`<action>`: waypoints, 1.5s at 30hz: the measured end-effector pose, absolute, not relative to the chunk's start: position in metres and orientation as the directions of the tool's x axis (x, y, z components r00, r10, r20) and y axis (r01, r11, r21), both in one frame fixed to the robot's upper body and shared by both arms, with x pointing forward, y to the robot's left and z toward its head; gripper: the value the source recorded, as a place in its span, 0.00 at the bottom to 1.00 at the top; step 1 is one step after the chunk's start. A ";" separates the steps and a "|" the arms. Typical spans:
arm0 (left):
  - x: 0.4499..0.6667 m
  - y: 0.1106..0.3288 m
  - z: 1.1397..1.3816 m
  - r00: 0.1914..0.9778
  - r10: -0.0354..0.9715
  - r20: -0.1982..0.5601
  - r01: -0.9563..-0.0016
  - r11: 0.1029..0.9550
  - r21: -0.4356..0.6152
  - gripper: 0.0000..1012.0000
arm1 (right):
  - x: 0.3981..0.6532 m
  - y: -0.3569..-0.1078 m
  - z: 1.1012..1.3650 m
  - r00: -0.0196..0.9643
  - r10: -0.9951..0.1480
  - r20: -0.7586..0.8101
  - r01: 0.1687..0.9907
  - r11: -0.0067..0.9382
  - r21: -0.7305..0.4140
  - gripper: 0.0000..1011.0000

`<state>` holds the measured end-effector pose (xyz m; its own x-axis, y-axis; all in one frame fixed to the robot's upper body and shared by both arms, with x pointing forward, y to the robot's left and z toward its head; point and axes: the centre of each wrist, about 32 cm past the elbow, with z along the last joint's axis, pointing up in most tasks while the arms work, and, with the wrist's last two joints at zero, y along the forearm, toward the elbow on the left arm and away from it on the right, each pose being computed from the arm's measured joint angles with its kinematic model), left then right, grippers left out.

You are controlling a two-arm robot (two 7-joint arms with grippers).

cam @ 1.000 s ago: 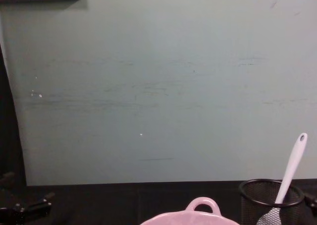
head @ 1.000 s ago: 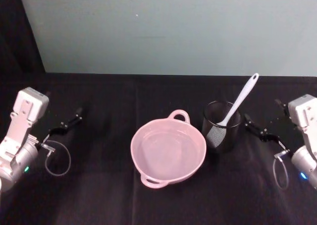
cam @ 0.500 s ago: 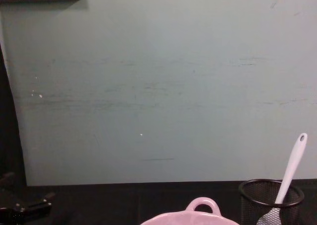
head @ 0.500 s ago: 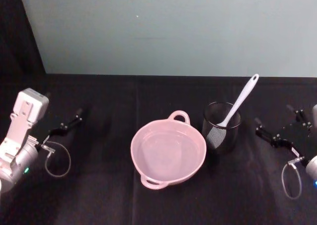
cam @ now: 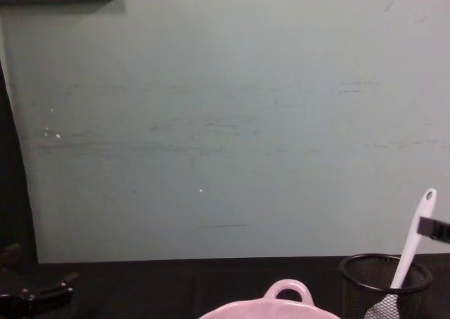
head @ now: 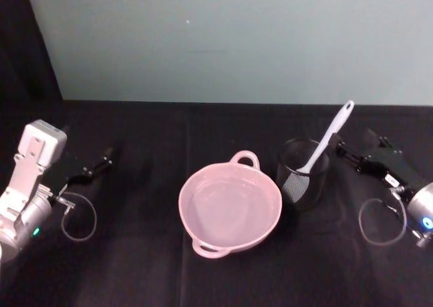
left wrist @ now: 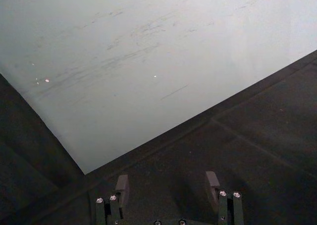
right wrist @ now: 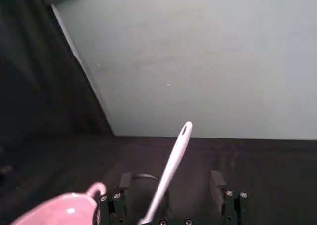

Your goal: Use the one hand to pick up the spoon and stir the clear water in the bowl.

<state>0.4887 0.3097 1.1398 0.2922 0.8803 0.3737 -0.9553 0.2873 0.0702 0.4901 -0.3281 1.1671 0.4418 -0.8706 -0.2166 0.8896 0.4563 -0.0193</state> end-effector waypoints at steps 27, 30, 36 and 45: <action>0.489 0.310 1.140 0.292 0.880 0.374 -0.955 0.287 0.070 0.99 | 0.544 -0.331 1.150 0.498 -0.647 -0.578 0.814 0.578 0.054 0.70; 0.489 0.310 1.140 0.292 0.880 0.374 -0.955 0.287 0.070 0.99 | 0.543 -0.332 1.150 0.501 -0.648 -0.574 0.813 0.580 0.055 0.59; 0.489 0.310 1.140 0.292 0.880 0.374 -0.955 0.287 0.070 0.99 | 0.540 -0.332 1.153 0.514 -0.666 -0.540 0.811 0.582 0.054 0.37; 0.489 0.310 1.140 0.292 0.880 0.374 -0.955 0.287 0.070 0.99 | 0.534 -0.328 1.164 0.538 -0.735 -0.413 0.814 0.580 0.026 0.13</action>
<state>0.4886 0.3097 1.1398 0.2923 0.8803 0.3737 -0.9552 0.2874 0.0703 0.5340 -0.3280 1.1642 0.5376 -0.7353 -0.4128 0.8139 0.5803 0.0264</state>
